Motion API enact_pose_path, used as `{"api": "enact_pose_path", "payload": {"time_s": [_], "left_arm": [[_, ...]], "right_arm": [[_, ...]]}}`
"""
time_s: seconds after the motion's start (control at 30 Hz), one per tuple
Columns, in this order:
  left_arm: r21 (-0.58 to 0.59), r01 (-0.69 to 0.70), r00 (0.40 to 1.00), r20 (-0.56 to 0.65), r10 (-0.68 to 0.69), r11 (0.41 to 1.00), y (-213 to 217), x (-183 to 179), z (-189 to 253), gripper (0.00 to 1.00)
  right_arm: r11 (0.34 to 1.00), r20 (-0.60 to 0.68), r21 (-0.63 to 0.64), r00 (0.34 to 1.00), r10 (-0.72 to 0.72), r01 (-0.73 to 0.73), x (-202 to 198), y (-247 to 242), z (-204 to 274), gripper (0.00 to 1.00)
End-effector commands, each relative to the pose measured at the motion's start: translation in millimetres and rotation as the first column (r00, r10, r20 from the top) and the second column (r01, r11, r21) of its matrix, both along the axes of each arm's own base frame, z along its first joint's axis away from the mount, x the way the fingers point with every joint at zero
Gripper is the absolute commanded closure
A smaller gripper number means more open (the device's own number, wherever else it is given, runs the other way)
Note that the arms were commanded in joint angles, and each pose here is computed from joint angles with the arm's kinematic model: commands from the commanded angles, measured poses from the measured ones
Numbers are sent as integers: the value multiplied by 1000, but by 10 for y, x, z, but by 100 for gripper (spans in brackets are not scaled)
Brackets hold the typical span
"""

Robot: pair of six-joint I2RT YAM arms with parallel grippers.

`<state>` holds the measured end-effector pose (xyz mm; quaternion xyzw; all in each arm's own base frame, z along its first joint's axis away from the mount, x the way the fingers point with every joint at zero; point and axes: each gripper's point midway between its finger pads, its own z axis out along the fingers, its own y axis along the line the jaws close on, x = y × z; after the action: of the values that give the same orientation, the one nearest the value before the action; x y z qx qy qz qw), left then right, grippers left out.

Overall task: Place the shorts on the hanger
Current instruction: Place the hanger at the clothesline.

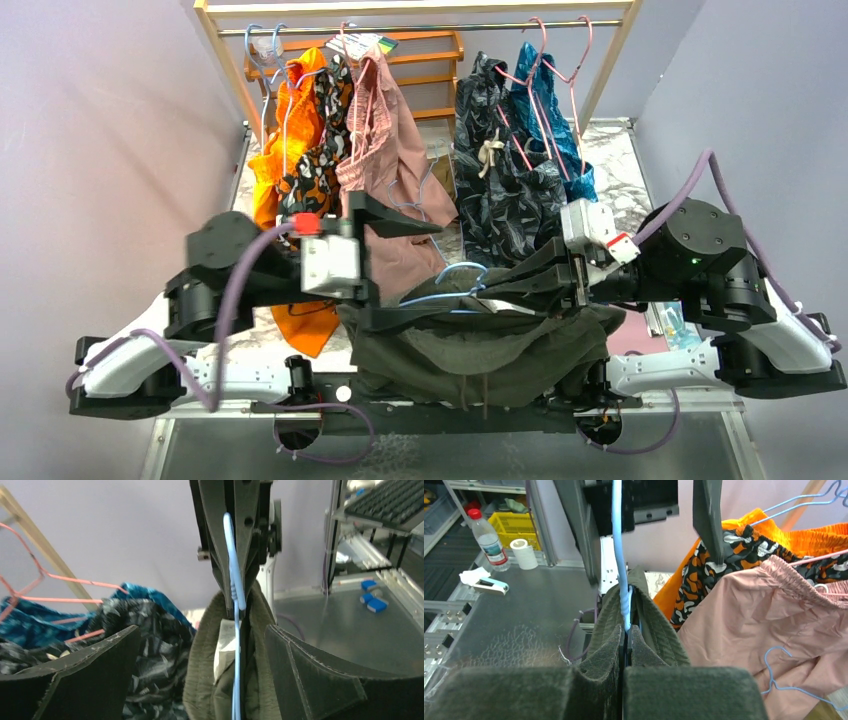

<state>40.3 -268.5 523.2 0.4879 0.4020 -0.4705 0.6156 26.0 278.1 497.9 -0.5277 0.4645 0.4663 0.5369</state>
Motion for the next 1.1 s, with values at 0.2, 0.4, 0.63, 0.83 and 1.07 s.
{"api": "enact_pose_path", "payload": {"time_s": [0.2,0.4,0.63,0.83,1.07], "left_arm": [[223,22,998,-69,-7,975,-323,59,-646,15],[236,-13,997,-67,29,972,-393,143,-697,75],[180,-18,999,-41,26,984,-329,131,-565,100],[179,3,1000,-21,1,984,-360,101,-537,100],[173,21,1000,-12,-19,985,-401,79,-479,100]], "right_arm": [[993,4,116,999,-36,35,30,-142,301,99],[994,0,107,1000,-17,17,4,-96,270,99],[999,-13,21,1000,-26,26,19,-100,101,83],[997,-23,-44,998,-63,62,86,-85,3,50],[993,-22,-69,995,-101,99,169,4,-17,54]]}}
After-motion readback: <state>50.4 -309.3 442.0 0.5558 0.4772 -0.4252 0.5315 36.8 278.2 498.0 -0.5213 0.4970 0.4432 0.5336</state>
